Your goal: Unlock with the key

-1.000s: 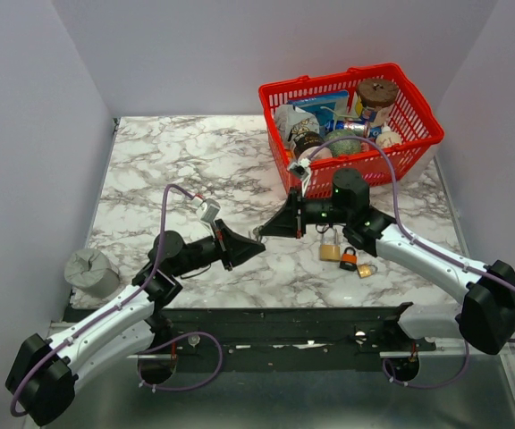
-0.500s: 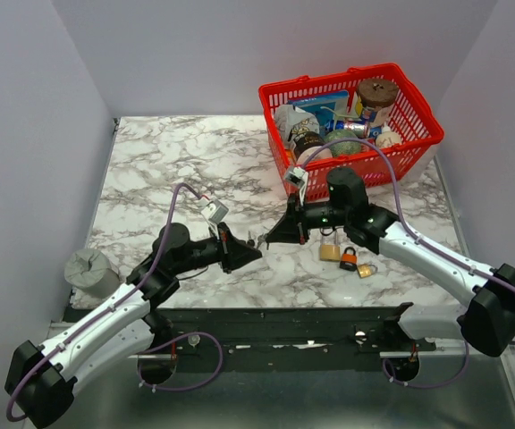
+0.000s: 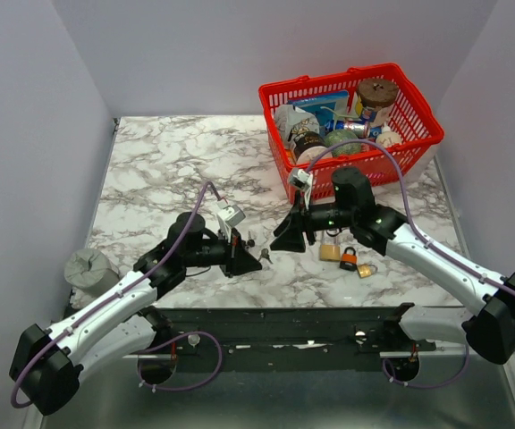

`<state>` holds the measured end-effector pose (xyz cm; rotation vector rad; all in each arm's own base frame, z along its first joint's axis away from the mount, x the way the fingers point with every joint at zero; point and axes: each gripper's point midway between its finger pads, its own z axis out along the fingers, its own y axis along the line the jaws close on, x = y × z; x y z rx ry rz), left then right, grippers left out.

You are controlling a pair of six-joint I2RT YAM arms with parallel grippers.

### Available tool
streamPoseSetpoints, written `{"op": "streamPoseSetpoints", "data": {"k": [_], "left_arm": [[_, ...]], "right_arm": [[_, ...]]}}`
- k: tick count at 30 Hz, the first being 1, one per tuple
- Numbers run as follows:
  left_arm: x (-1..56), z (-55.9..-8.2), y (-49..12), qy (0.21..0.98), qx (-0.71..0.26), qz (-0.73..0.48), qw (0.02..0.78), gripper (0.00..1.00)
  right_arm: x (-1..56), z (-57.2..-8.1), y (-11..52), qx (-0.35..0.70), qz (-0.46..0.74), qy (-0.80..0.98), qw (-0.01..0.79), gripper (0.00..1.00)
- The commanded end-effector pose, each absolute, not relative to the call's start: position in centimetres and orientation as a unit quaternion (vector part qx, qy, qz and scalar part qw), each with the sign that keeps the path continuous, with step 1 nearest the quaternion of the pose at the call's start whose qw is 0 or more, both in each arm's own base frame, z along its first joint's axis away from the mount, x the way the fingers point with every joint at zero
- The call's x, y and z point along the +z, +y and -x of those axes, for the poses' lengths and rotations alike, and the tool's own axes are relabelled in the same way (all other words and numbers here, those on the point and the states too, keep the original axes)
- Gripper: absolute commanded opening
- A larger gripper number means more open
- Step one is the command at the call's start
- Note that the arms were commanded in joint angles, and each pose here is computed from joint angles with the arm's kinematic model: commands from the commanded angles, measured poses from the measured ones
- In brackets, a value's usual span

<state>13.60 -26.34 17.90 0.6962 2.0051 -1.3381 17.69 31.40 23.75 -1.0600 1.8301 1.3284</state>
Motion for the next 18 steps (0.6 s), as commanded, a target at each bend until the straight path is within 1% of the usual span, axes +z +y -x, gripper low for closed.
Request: {"op": "streamPoseSetpoints", "data": {"k": [1,3,4,7,13,18], "left_arm": [[18.1,-12.4,-26.6,0.745,-0.52,-0.302,0.288,0.0],[18.1,-12.3,-26.8,0.743,-0.523,-0.305,0.285,0.0],[18.1,-12.1,-26.8,0.741,-0.525,-0.308,0.283,0.0],[18.0,-11.9,-26.8,0.738,-0.531,-0.312,0.276,0.0],[18.1,-11.8,-26.9,0.735,-0.534,-0.315,0.275,0.0],[18.2,-11.8,-26.9,0.734,-0.535,-0.315,0.276,0.0]], "right_arm": [[24.2,-17.0,31.9,0.514,0.422,0.681,0.305,0.6],[23.6,-16.7,32.1,0.518,0.426,0.681,0.295,0.57],[23.4,-16.5,32.3,0.52,0.428,0.68,0.291,0.52],[22.8,-16.1,32.9,0.527,0.434,0.676,0.277,0.48],[21.5,-15.7,33.7,0.528,0.44,0.68,0.256,0.43],[21.1,-15.6,33.8,0.529,0.441,0.681,0.247,0.41]]}}
